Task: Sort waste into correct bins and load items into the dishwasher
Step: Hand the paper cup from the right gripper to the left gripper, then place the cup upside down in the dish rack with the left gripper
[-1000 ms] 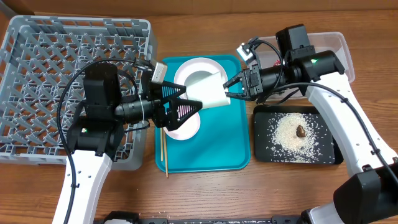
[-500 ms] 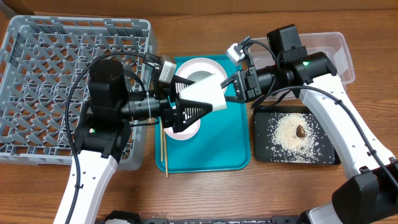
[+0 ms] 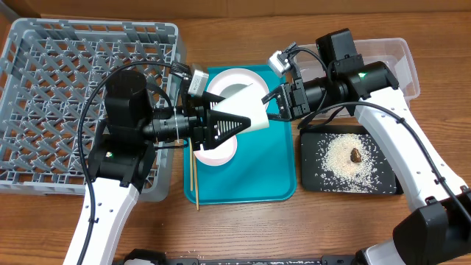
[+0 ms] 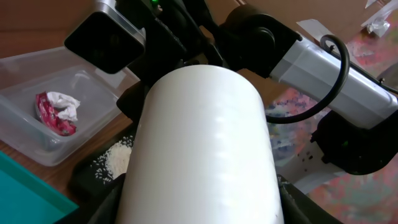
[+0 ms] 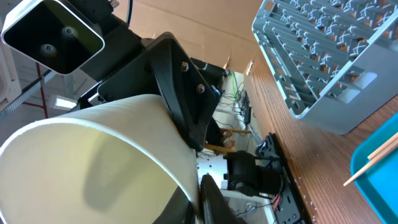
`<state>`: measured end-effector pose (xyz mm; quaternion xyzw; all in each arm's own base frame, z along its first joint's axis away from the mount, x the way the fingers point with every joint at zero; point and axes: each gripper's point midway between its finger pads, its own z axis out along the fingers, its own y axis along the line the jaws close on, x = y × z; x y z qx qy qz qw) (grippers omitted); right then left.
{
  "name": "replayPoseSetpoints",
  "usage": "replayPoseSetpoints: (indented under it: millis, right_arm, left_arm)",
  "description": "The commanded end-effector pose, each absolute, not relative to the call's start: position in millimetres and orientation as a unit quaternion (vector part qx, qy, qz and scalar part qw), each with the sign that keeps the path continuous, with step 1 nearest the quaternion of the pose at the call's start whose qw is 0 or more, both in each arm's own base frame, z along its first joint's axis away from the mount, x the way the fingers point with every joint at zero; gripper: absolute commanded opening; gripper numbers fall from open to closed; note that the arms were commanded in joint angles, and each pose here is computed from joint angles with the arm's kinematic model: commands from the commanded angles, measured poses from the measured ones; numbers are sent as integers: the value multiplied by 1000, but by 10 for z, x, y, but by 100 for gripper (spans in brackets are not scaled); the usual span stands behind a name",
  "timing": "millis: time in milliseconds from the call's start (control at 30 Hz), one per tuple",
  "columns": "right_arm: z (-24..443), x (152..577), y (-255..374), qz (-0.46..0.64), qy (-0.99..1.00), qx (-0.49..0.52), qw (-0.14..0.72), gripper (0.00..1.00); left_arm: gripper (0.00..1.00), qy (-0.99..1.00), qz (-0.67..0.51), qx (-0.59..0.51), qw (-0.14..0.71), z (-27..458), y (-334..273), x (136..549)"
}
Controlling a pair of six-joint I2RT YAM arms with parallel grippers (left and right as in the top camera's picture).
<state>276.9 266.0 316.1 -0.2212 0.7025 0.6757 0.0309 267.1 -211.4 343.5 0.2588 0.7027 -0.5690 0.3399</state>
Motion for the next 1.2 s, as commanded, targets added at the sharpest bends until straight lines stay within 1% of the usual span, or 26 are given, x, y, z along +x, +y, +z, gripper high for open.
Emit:
replayPoseSetpoints:
  millis: [0, 33, 67, 100, 200, 267, 367, 433, 500, 533, 633, 667, 733, 933, 1033, 1167]
  right_arm:
    - [3209, 2730, 2670, 686, 693, -220, 20, 4]
    - [3209, 2730, 2670, 686, 693, -220, 19, 6]
    - [3209, 2730, 2670, 686, 693, -220, 19, 11]
    - [3209, 2730, 2670, 686, 693, -220, 19, 19]
    - [3203, 2736, 2667, 685, 695, -219, 20, 21]
    - [3134, 2799, 2639, 670, 711, -211, 30, 24]
    - [2896, 2988, 2505, 617, 765, -177, 52, 32]
    - [2740, 3118, 2363, 580, 798, -149, 64, 36]
    - [2552, 3267, 2151, 531, 836, -115, 80, 40]
    - [2462, 3333, 2031, 506, 853, -97, 86, 40]
    - [2234, 3446, 1691, 434, 894, -51, 94, 41]
    - [2149, 3446, 1512, 397, 912, -37, 95, 41]
    - [2104, 3410, 1342, 367, 925, -34, 98, 41]
    - [1978, 3266, 691, 238, 966, 27, 94, 41]
    - [1954, 3150, 500, 208, 974, 43, 80, 42]
    - [1947, 3110, 492, 208, 975, 39, 73, 41]
  left_arm:
    - [52, 696, -568, 271, 348, 3503, -2137, 2666]
    - [52, 697, -566, 269, 349, 3500, -2134, 2677]
    - [51, 699, -563, 267, 352, 3494, -2130, 2693]
    - [48, 701, -559, 266, 356, 3485, -2125, 2709]
    - [35, 711, -534, 263, 373, 3417, -2098, 2784]
    - [28, 732, -509, 244, 382, 3321, -2043, 2881]
    - [18, 756, -479, 224, 385, 3184, -1940, 2966]
    - [15, 771, -464, 213, 381, 3092, -1857, 2991]
    - [6, 789, -445, 197, 375, 2978, -1736, 3023]
    - [4, 799, -436, 185, 371, 2921, -1667, 3039]
    - [4, 829, -401, 150, 361, 2746, -1437, 3086]
    - [4, 849, -374, 121, 353, 2641, -1283, 3111]
    - [4, 884, -322, 64, 332, 2482, -994, 3119]
    - [4, 940, -180, -86, 277, 2332, -115, 2912]
    - [4, 947, -76, -176, 256, 2370, 463, 2712]
    - [4, 934, -4, -259, 245, 2373, 952, 2543]
